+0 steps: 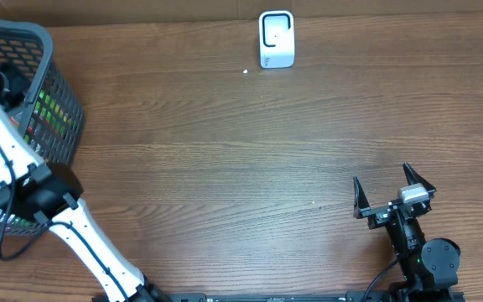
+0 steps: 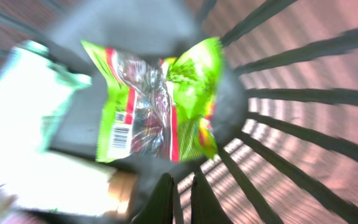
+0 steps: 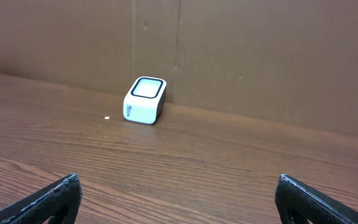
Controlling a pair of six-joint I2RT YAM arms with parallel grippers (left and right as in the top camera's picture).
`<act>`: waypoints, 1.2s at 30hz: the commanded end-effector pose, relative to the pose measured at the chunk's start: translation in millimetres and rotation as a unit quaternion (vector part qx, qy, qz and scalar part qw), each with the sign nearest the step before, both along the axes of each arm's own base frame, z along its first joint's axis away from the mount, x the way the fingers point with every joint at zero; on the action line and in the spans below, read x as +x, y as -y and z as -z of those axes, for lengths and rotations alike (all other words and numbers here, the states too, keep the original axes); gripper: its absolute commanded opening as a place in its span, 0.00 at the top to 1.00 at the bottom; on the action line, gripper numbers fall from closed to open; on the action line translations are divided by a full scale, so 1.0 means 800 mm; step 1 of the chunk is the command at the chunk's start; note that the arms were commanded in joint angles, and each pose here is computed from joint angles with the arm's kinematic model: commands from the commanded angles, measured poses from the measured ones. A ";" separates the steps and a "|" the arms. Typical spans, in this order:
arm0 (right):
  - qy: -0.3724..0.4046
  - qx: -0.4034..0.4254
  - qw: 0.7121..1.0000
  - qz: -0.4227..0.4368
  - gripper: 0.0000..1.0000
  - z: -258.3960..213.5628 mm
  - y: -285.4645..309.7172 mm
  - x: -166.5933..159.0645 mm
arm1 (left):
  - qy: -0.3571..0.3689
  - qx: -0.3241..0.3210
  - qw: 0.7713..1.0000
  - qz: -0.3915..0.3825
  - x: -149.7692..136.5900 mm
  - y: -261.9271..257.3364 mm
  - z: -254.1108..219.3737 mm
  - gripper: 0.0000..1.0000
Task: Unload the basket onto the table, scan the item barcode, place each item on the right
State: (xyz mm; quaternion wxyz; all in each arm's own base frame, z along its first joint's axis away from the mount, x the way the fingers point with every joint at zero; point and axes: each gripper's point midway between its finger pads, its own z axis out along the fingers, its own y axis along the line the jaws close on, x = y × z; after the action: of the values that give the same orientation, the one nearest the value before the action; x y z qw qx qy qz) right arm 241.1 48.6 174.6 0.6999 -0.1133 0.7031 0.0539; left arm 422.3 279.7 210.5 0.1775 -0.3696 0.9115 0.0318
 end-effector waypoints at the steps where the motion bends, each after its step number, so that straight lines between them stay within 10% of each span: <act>1: 0.001 0.000 1.000 0.001 0.00 0.003 0.001 0.000 | 0.061 0.064 0.996 -0.023 -0.028 0.003 -0.098 0.96; 4: 0.001 0.000 1.000 0.001 0.00 0.003 0.001 0.000 | 0.071 0.081 0.994 -0.034 -0.034 0.000 -0.114 0.90; 9: 0.001 0.000 1.000 0.001 0.00 0.003 0.001 0.000 | 0.044 0.062 0.996 -0.041 -0.030 -0.006 -0.083 0.00; 36: 0.001 0.000 1.000 0.001 0.00 0.003 0.001 0.000 | -0.184 -0.159 0.970 0.014 -0.010 0.016 0.323 0.02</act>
State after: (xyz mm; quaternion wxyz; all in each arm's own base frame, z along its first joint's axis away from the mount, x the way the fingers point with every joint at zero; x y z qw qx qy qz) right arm 241.1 48.6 174.6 0.6997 -0.1132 0.7033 0.0541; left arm 426.8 294.5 34.7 0.0288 -0.3961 0.9175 0.0205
